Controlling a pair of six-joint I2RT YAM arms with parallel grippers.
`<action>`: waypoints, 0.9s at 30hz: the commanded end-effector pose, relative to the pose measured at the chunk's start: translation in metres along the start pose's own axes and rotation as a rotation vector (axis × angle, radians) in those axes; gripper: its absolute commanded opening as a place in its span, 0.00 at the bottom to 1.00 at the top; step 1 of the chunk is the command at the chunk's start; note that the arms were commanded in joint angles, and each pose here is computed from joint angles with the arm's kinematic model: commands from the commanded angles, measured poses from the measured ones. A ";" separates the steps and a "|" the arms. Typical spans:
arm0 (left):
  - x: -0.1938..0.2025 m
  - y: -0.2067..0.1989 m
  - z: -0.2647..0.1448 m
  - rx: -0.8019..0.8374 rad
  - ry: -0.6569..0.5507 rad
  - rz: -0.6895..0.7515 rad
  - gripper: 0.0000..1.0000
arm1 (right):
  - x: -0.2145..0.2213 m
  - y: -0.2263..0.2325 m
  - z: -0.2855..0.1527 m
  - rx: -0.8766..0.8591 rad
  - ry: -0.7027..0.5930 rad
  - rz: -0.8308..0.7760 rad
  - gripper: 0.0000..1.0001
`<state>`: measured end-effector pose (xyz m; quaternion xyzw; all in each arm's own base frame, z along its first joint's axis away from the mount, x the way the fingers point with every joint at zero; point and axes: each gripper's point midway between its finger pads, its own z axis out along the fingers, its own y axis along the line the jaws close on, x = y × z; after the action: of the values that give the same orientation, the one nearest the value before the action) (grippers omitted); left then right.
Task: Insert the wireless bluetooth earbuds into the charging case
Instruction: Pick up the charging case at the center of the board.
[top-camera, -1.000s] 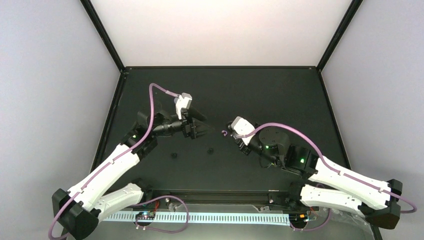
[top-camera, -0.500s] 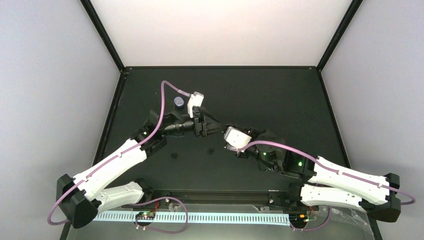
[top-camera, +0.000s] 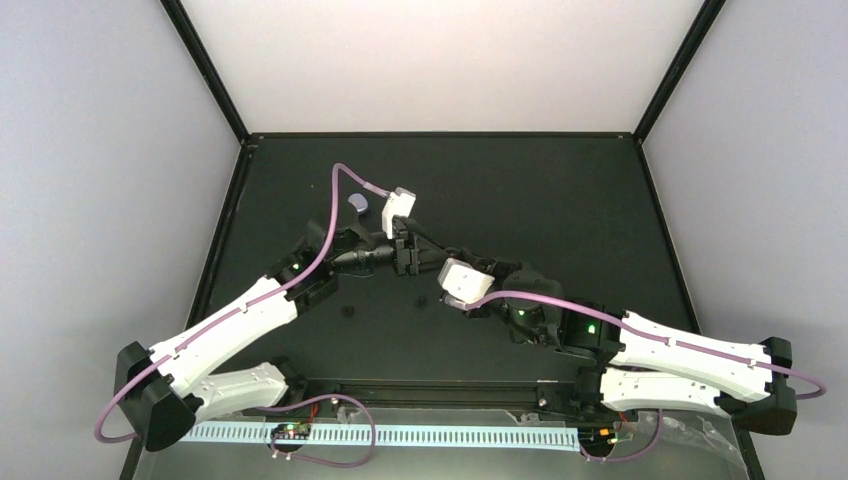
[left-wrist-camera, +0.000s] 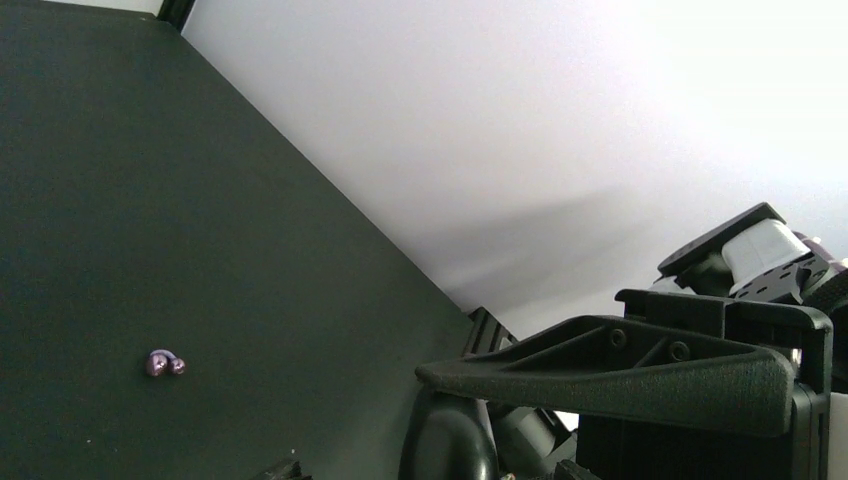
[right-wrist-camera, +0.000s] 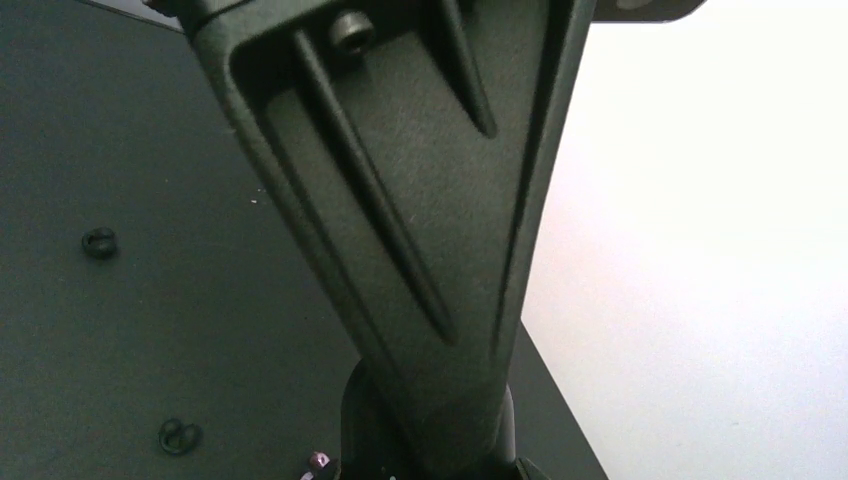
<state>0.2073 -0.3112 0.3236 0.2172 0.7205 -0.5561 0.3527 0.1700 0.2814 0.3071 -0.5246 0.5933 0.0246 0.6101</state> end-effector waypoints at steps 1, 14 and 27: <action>0.000 -0.010 0.003 0.021 0.017 0.011 0.65 | -0.014 -0.012 -0.003 0.048 -0.035 0.014 0.34; 0.011 -0.012 0.014 0.049 0.058 0.003 0.47 | -0.018 -0.015 -0.003 0.057 -0.050 0.022 0.36; 0.012 -0.017 0.018 0.078 0.064 -0.008 0.36 | -0.029 -0.015 0.000 0.052 -0.089 0.033 0.36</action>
<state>0.1977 -0.3270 0.3100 0.2334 0.7256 -0.5613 0.3225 0.1715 0.2880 0.3123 -0.5175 0.5883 0.0302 0.6206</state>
